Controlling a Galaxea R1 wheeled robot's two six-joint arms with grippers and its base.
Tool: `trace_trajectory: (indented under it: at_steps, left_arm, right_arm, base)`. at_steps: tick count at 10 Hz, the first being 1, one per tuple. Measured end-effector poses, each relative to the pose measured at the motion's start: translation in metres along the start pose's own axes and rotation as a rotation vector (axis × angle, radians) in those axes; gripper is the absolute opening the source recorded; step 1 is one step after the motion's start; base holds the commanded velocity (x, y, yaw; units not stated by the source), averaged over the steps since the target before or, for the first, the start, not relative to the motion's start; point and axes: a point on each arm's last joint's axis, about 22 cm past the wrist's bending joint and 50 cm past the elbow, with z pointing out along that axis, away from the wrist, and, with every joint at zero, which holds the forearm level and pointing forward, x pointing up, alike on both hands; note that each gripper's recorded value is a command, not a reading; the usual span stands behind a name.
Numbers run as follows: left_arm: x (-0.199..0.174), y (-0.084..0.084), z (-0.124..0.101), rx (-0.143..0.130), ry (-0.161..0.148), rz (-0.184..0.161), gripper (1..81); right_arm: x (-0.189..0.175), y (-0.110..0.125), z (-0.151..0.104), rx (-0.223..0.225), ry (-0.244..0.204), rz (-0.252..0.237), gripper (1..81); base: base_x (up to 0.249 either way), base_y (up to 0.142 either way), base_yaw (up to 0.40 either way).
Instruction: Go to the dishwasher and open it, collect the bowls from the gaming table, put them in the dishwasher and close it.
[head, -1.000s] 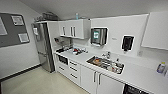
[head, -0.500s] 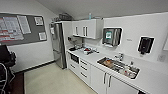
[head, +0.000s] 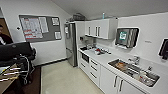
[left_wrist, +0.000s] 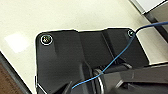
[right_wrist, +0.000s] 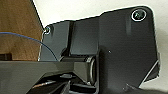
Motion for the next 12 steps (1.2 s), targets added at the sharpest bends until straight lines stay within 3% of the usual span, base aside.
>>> trace_trajectory:
  at_steps: [5, 12]
  left_arm:
    - [-0.0015, 0.0058, 0.0079, 0.025, -0.014, 0.008, 81.1]
    - [-0.0023, 0.0034, 0.0073, 0.03, -0.016, 0.011, 81.1]
  right_arm:
    - [0.0007, -0.0032, 0.0015, 0.004, -0.001, -0.035, 81.1]
    - [-0.0003, 0.0027, 0.0006, -0.008, -0.001, -0.038, 81.1]
  base:
    - [0.0, 0.0, 0.362]
    - [0.0, 0.0, 0.362]
